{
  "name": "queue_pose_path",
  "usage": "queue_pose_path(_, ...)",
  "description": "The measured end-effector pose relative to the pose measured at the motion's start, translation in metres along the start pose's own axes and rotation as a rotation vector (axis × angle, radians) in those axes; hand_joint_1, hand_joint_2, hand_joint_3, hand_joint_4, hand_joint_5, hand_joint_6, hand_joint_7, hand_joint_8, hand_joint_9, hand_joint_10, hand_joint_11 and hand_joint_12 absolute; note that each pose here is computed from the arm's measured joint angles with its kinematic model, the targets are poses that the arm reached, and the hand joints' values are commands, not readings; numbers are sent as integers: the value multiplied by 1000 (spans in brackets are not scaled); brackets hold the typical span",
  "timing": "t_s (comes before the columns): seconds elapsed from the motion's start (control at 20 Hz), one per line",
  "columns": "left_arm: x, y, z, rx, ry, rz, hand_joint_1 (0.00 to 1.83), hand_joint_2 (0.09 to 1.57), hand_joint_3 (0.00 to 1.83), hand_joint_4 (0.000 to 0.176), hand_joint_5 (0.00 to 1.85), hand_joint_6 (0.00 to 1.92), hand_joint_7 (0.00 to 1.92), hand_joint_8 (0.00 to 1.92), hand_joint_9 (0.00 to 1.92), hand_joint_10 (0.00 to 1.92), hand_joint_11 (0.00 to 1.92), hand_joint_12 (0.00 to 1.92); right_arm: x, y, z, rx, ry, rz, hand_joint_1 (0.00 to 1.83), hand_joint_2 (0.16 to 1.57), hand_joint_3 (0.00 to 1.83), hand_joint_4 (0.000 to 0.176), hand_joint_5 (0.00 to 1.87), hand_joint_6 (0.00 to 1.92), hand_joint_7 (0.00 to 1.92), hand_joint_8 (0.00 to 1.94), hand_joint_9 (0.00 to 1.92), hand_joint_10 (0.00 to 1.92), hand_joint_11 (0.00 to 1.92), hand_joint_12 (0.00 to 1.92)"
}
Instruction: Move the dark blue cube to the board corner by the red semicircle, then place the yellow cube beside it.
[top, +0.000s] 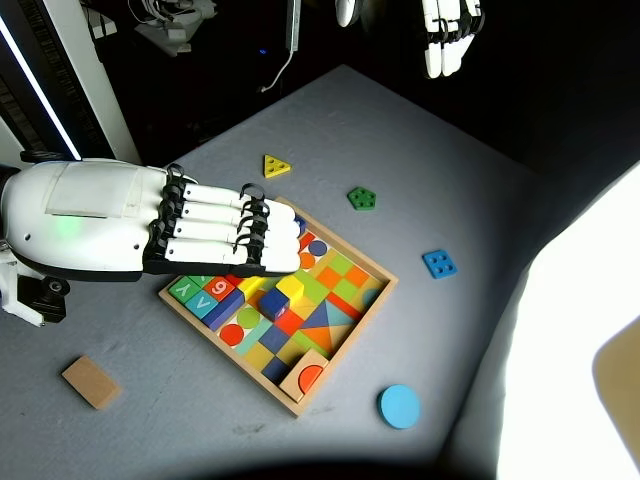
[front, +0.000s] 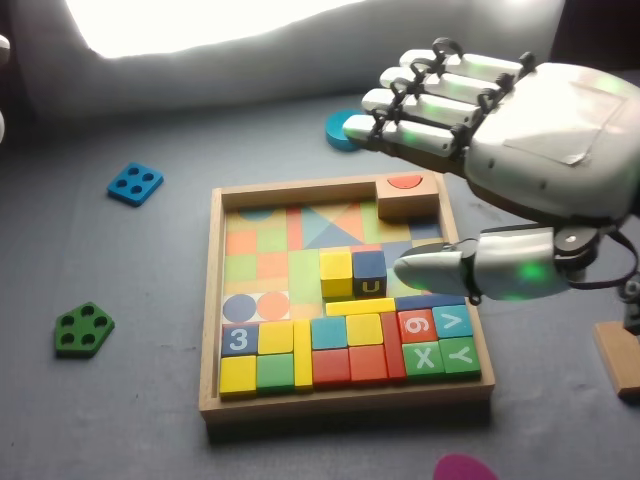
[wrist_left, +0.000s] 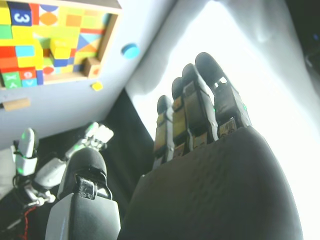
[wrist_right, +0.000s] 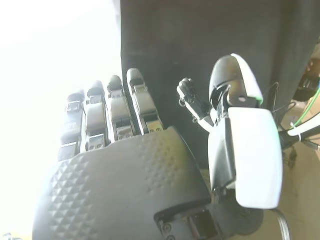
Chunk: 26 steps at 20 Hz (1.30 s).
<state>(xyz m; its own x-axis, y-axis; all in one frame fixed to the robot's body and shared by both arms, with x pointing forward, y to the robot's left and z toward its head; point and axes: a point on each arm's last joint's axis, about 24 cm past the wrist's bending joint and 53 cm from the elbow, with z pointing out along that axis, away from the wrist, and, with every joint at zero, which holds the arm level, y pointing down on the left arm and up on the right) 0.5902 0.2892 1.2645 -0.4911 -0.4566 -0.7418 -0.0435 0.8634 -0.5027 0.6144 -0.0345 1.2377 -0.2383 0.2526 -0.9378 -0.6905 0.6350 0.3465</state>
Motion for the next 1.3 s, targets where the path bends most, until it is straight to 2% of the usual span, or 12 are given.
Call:
queue_pose_path(0.05, 0, 0, 0, 1, 0, -1, 2, 1210, 2, 68, 156, 0, 241, 0, 305, 2, 0, 980, 3, -3, 3, 7, 11, 10, 0, 1143, 46, 21, 92, 73, 76, 26, 20, 8, 0, 0)
queue_pose_path(0.15, -1, 2, 0, -4, -1, -2, 13, 1218, 4, 60, 141, 4, 238, 2, 288, 0, 0, 983, 16, -10, 11, 22, 54, 22, 0, 1132, 37, 23, 172, 101, 61, 15, 2, 1, 0, 0)
queue_pose_path(0.2, -1, 2, 0, -7, -2, 0, 57, 1211, 0, 68, 165, 12, 252, 7, 286, 0, 0, 973, 22, -11, 14, 23, 74, 23, 0, 1129, 34, 46, 221, 120, 35, 3, 0, 0, 0, 0)
queue_pose_path(0.25, -1, 2, 0, -6, -2, 0, 31, 1204, 0, 80, 179, 11, 267, 7, 285, 0, 0, 918, 29, -11, 19, 24, 97, 23, 0, 1136, 35, 52, 336, 166, 34, 2, 0, 0, 0, 0)
queue_pose_path(0.3, 0, 2, 0, -4, 0, -2, 5, 1201, 0, 82, 165, 3, 252, 2, 264, 0, 0, 869, 36, -12, 23, 24, 115, 24, 0, 1140, 34, 59, 427, 200, 32, 1, 0, 0, 0, 0)
queue_pose_path(0.4, 0, 1, 0, -3, 1, -3, 27, 1202, 0, 70, 180, 7, 209, 0, 231, 2, 0, 800, 48, -17, 33, 31, 153, 29, 0, 1164, 10, 46, 690, 142, 42, 0, 0, 0, 0, 0)
queue_pose_path(0.55, 0, 2, 0, -7, 0, -1, 6, 1196, 0, 77, 184, 1, 237, 3, 267, 8, 0, 881, 55, -25, 43, 52, 167, 29, 0, 1169, 8, 18, 746, 134, 47, 2, 0, 0, 0, 0)
queue_pose_path(0.7, 0, 2, 0, -4, 3, -2, 1, 1198, 0, 90, 173, 4, 207, 1, 237, 0, 0, 807, 60, -27, 50, 57, 163, -2, 0, 1166, 3, 39, 779, 97, 63, 2, 0, 0, 0, 0)
queue_pose_path(0.85, 0, 4, 0, -10, 1, -4, 54, 1193, 0, 73, 207, 8, 235, 6, 269, 8, 0, 890, 64, -29, 54, 58, 164, -8, 0, 1168, 3, 30, 753, 69, 52, 2, 0, 0, 0, 0)
queue_pose_path(0.95, 0, 4, 0, -9, 1, -4, 18, 1197, 1, 73, 204, 2, 238, 2, 283, 8, 0, 921, 65, -29, 56, 58, 163, -9, 0, 1164, 0, 29, 746, 64, 56, 3, 0, 0, 0, 0)
queue_pose_path(1.0, 1, 4, 0, -8, 3, -4, 3, 1207, 4, 68, 194, 0, 231, 1, 273, 3, 0, 903, 67, -29, 56, 59, 165, -9, 0, 1172, 4, 14, 760, 68, 60, 4, 0, 0, 0, 0)
queue_pose_path(1.3, 0, 4, 0, -9, 1, -4, 22, 1198, 0, 65, 194, 2, 245, 2, 294, 7, 0, 875, 78, -28, 58, 55, 179, -13, 0, 1188, 10, 0, 778, 64, 94, 13, 0, 0, 0, 0)
